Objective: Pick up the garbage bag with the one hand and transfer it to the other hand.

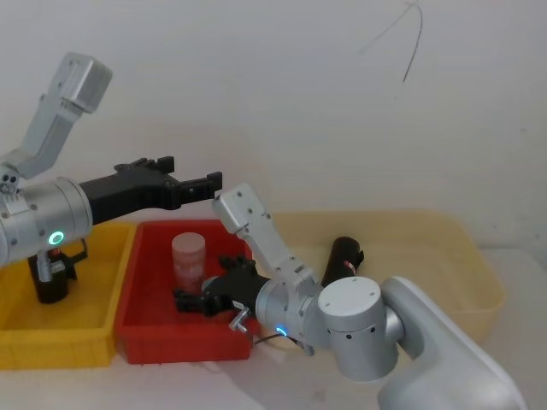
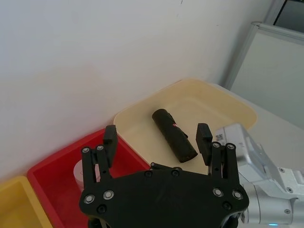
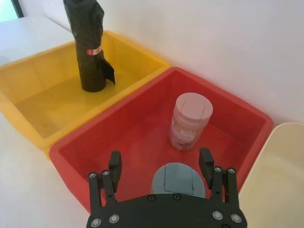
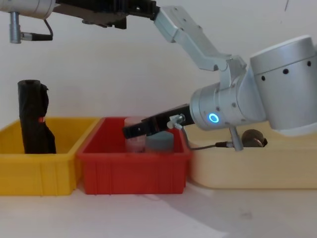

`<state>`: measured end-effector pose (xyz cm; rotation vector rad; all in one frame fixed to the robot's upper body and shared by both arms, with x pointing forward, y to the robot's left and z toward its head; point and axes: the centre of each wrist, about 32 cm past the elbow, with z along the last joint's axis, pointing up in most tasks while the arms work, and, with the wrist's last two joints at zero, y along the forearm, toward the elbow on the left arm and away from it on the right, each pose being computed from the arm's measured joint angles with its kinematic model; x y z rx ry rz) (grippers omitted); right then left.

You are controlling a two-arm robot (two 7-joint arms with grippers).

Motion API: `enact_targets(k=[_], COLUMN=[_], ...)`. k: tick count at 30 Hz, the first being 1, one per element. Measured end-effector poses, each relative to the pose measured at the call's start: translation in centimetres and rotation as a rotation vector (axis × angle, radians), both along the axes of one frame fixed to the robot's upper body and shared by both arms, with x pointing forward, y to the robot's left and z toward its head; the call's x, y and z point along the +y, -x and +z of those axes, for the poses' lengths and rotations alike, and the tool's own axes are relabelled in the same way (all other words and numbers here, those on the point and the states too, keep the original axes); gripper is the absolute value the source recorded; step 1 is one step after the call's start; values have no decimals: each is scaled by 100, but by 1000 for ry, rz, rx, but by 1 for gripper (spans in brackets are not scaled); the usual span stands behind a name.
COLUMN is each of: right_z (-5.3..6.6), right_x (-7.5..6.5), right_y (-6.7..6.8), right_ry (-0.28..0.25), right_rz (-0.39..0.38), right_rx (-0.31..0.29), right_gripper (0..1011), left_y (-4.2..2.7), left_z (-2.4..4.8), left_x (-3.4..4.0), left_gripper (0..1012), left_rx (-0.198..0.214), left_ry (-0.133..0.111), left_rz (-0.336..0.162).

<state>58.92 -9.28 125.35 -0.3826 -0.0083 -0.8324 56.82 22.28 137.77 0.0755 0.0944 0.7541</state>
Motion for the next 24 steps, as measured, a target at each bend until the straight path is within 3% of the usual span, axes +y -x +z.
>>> enact_targets(k=[24], right_z=[1], right_x=[-107], right_y=[-83], right_ry=[41], right_rz=[-3], right_rx=[35], right_gripper=[1000], left_y=[0], left_z=[0], left_x=[0], left_gripper=[1001], left_rx=[0], left_ry=[0], left_rz=[0])
